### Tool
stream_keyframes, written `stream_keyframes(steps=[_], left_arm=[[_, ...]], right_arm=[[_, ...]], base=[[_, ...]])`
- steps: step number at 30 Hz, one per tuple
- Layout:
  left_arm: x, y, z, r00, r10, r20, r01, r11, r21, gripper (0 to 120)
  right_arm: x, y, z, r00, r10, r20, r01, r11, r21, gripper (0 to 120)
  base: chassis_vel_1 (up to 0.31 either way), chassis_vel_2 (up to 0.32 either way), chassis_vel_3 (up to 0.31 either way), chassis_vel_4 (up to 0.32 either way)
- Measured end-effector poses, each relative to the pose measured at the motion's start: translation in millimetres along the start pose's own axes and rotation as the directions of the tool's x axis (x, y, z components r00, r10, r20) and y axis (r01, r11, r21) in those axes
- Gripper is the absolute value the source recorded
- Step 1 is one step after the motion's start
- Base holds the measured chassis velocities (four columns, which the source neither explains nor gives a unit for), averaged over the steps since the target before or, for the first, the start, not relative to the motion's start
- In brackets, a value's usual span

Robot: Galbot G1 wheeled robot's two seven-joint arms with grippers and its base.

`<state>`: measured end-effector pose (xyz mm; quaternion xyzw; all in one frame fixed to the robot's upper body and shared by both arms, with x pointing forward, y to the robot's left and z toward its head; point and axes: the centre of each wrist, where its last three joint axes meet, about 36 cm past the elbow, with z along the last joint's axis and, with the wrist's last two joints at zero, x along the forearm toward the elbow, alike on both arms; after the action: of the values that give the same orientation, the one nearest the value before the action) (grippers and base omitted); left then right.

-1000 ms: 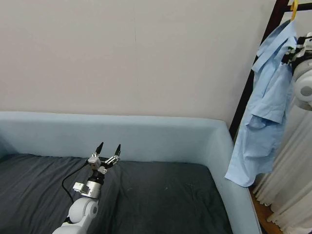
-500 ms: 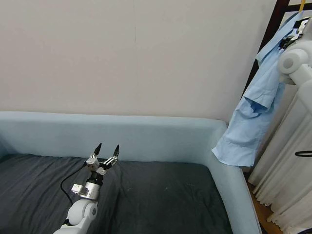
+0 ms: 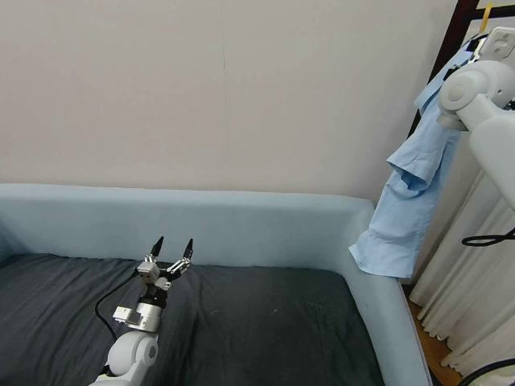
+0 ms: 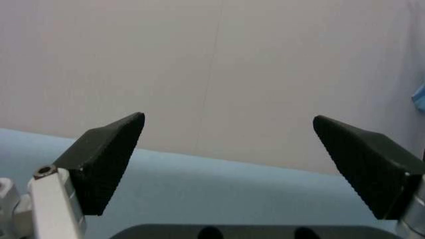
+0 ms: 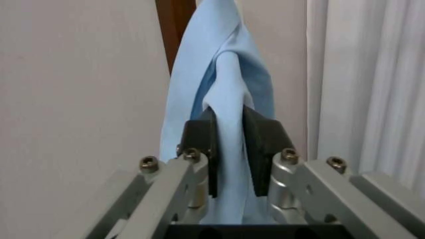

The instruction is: Pick up the clothes from the sofa and hang them on the clothes hanger.

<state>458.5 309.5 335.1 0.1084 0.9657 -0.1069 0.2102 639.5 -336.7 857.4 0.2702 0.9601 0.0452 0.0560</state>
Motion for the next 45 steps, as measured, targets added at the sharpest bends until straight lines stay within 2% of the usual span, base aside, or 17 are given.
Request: stream_keyframes(steps=[4,8,9,14,16,18,19,20,22,23,25,28,29,33,34,38,45], left_arm=[[3.7,-1.5,-1.4,1.0,-0.005,0.003,0.005,1.0,0.003,100],[12.5,-8.3,-10.6,0.999,-0.029,0.015,0.029,0.999,0.025,100],[12.5,-8.3,-10.6,0.999,-0.029,0.015,0.029,0.999,0.025,100],[30.1,-37.3,-34.6,0.996,-0.087,0.005,0.086,0.994,0.073,100],[36.7,-45.4,-42.8,0.995,-0.1,0.002,0.1,0.991,0.087,100],[50.2,-57.9,-66.3,0.992,-0.127,0.019,0.125,0.988,0.094,100],[59.8,-63.0,-77.2,0.989,-0.145,0.023,0.142,0.986,0.083,100],[59.8,-63.0,-77.2,0.989,-0.145,0.023,0.142,0.986,0.083,100],[71.2,-68.6,-91.3,0.985,-0.17,0.026,0.169,0.985,0.044,100],[78.4,-71.4,-99.6,0.982,-0.185,0.024,0.185,0.983,0.011,100],[82.8,-72.6,-102.6,0.981,-0.192,0.02,0.192,0.981,-0.011,100],[102.2,-84.3,-106.3,0.973,-0.227,0.03,0.229,0.97,-0.077,100],[102.2,-84.3,-106.3,0.973,-0.227,0.03,0.229,0.97,-0.077,100],[121.3,-111.7,-99.0,0.961,-0.276,0.026,0.277,0.958,-0.071,100],[121.3,-111.7,-99.0,0.961,-0.276,0.026,0.277,0.958,-0.071,100],[133.4,-137.1,-89.3,0.957,-0.288,-0.018,0.287,0.956,-0.056,100],[143.6,-144.1,-91.9,0.956,-0.291,-0.044,0.287,0.954,-0.082,100]], right_arm=[[16.3,-13.6,7.4,0.998,-0.035,0.051,0.034,0.999,0.019,31],[75.1,-60.0,24.8,0.953,-0.249,0.172,0.255,0.967,-0.013,52],[75.1,-60.0,24.8,0.953,-0.249,0.172,0.255,0.967,-0.013,52],[151.8,-87.6,95.1,0.828,-0.5,0.255,0.507,0.861,0.043,73],[159.2,-89.1,117.0,0.802,-0.543,0.25,0.551,0.833,0.044,76],[172.2,-87.8,161.2,0.736,-0.635,0.233,0.649,0.761,0.024,86],[177.4,-85.5,185.2,0.681,-0.691,0.241,0.71,0.704,0.014,91],[177.4,-85.5,185.2,0.681,-0.691,0.241,0.71,0.704,0.014,91],[181.9,-86.9,226.1,0.608,-0.749,0.263,0.77,0.637,0.032,97],[188.4,-92.8,253.2,0.591,-0.763,0.261,0.78,0.623,0.054,99],[195.5,-99.3,271.6,0.597,-0.764,0.244,0.777,0.626,0.061,100],[226.1,-123.2,321.5,0.678,-0.708,0.2,0.71,0.701,0.072,100],[226.1,-123.2,321.5,0.678,-0.708,0.2,0.71,0.701,0.072,100],[269.7,-170.7,379.8,0.777,-0.605,0.175,0.587,0.796,0.149,100],[269.7,-170.7,379.8,0.777,-0.605,0.175,0.587,0.796,0.149,100],[314.1,-198.6,399.5,0.867,-0.477,0.145,0.459,0.877,0.139,100],[356.4,-203.5,418.2,0.895,-0.432,0.113,0.423,0.901,0.096,100]], base=[[0.0,0.0,0.0,0.0],[0.0,0.0,0.0,0.0],[0.0,0.0,0.0,0.0],[0.0,0.0,0.0,0.0],[0.0,0.0,0.0,0.0],[0.0,0.0,0.0,0.0],[0.0,0.0,0.0,0.0],[0.0,0.0,0.0,0.0],[0.0,0.0,0.0,0.0],[0.0,0.0,0.0,0.0],[0.0,0.0,0.0,0.0],[0.0,0.0,0.0,0.0],[0.0,0.0,0.0,0.0],[0.0,0.0,0.0,0.0],[0.0,0.0,0.0,0.0],[0.0,0.0,0.0,0.0],[0.0,0.0,0.0,0.0]])
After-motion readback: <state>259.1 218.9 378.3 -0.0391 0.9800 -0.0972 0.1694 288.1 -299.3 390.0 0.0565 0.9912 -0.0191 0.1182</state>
